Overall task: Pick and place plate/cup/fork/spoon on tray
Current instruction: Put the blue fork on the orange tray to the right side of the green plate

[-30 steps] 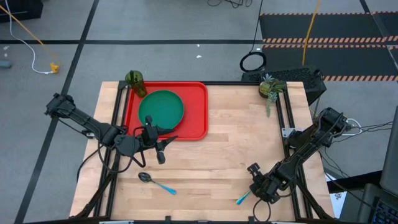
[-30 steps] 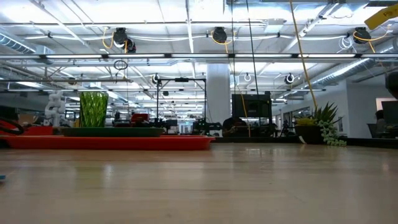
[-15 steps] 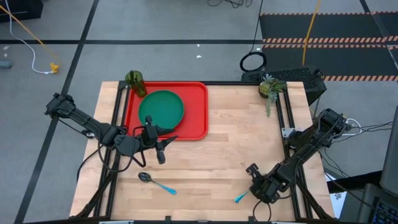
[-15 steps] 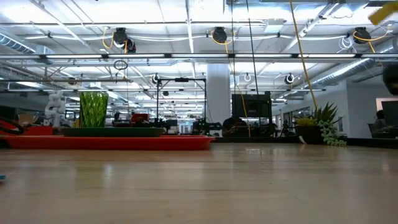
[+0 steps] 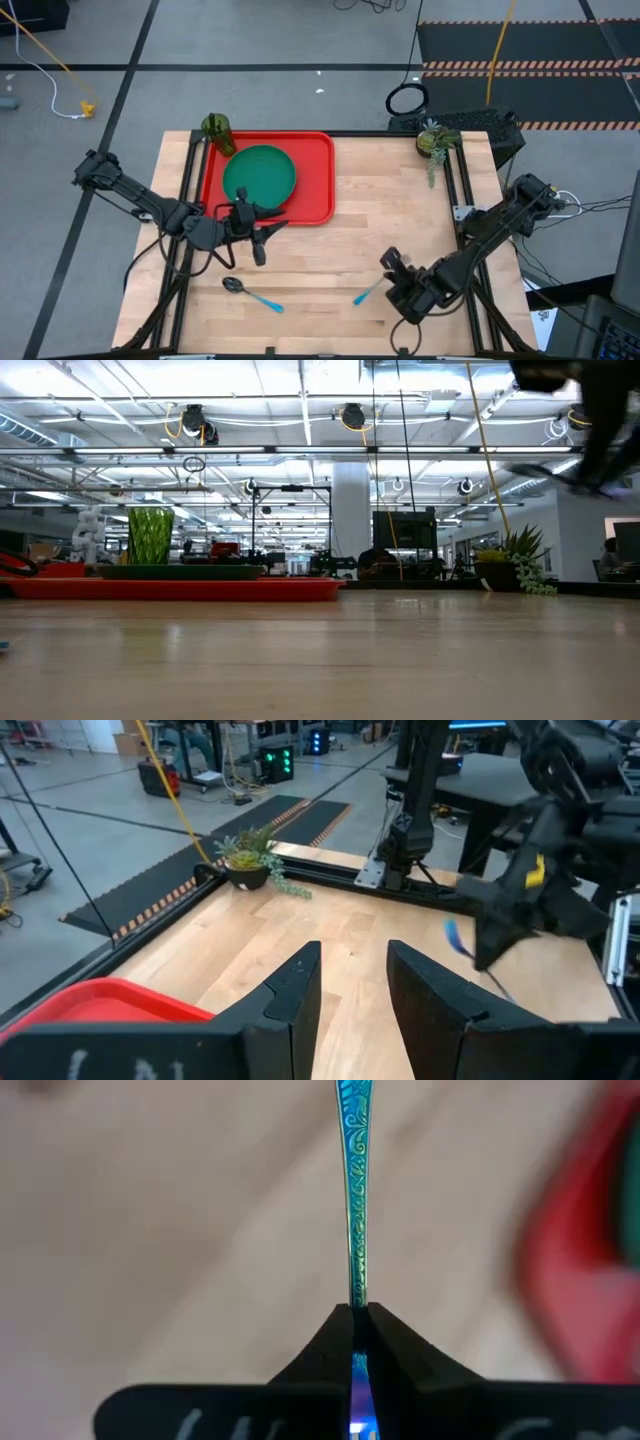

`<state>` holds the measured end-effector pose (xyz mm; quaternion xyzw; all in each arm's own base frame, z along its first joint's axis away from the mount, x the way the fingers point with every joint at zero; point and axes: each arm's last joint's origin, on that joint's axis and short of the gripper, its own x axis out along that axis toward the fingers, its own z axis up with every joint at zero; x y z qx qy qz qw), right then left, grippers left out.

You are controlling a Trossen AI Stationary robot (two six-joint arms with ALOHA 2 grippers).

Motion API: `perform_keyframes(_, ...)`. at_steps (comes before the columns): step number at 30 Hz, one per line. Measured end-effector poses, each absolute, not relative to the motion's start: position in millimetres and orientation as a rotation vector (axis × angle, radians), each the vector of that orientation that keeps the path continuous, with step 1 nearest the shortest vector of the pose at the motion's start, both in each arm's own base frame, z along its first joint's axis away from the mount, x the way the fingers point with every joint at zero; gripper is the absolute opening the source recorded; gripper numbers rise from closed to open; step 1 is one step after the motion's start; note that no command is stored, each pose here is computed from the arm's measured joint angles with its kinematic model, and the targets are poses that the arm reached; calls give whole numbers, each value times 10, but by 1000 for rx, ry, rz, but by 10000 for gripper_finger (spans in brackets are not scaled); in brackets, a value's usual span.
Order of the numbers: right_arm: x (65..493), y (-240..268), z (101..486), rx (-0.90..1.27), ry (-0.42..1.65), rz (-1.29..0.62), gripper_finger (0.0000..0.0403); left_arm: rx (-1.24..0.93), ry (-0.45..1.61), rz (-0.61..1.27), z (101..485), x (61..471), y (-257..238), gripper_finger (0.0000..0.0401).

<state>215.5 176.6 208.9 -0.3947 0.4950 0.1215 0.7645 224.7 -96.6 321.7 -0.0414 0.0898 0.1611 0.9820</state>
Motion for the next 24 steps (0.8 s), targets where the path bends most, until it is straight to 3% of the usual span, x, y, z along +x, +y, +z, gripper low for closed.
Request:
perform_keyframes(7, 2418, 1592, 2313, -1028, 906, -90, 1, -123, 174, 341, 3217, 2264, -928, 120)
perform_keyframes(17, 2703, 1402, 2457, -1174, 789, -347, 1, -157, 136, 405, 3162, 2455, -847, 120)
perform_keyframes(24, 2693, 1322, 2478, -1315, 809, -538, 2, -54, 76, 397, 3108, 2673, -912, 120)
